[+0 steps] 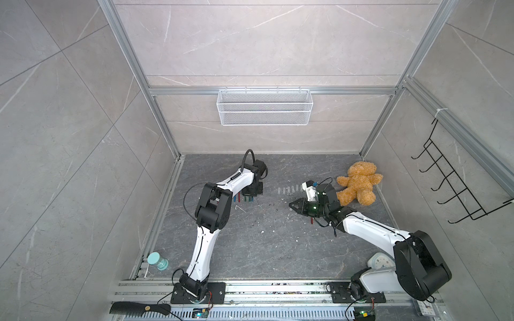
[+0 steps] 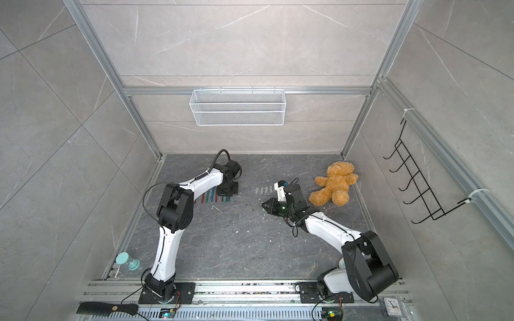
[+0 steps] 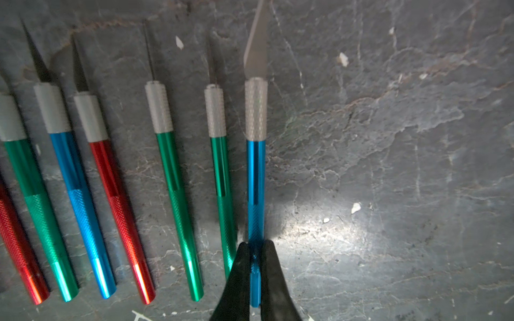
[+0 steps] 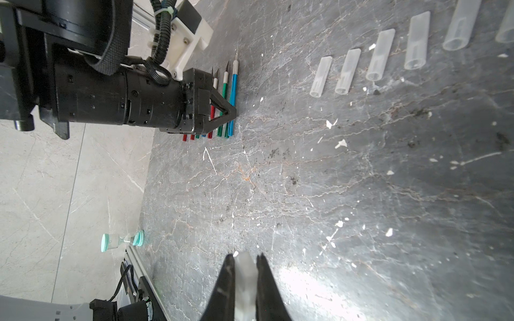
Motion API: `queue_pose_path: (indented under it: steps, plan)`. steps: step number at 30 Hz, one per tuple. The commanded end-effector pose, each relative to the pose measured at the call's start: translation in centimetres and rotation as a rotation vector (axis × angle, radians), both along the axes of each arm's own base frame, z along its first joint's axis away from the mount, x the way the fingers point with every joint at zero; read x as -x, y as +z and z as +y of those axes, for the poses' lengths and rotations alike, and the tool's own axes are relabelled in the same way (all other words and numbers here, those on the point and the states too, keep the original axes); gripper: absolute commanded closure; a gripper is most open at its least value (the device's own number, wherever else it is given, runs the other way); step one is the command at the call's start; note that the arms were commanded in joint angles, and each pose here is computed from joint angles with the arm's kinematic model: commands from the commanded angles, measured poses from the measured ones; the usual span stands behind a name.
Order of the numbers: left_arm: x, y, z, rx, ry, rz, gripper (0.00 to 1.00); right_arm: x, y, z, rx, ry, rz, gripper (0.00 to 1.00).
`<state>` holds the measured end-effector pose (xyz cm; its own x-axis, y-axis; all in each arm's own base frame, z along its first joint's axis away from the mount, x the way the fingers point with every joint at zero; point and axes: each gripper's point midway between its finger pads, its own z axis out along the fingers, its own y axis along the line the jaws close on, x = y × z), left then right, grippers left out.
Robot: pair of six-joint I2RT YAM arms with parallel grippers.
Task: Remove protective caps from carving knives
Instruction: Place the carving knife at the center of the board.
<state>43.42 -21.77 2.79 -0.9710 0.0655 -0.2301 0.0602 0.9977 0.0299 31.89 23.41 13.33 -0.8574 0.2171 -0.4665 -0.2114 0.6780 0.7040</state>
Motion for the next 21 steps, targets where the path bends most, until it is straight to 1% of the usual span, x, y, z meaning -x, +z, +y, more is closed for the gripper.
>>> queue_pose_path:
  steps: [1, 17, 21]
  plan:
    - [-0.29, 0.3, 0.41, -0.017, -0.011, 0.008, 1.0, 0.33, 0.6, 0.36, -0.014, 0.021, -0.019, 1.0]
    - [-0.07, 0.08, 0.17, -0.003, 0.008, 0.034, 1.0, 0.37, 0.52, 0.46, -0.013, 0.027, -0.015, 1.0]
    - [0.02, 0.11, 0.12, -0.002, 0.01, 0.038, 0.98, 0.39, 0.44, 0.54, -0.012, 0.029, -0.013, 1.0]
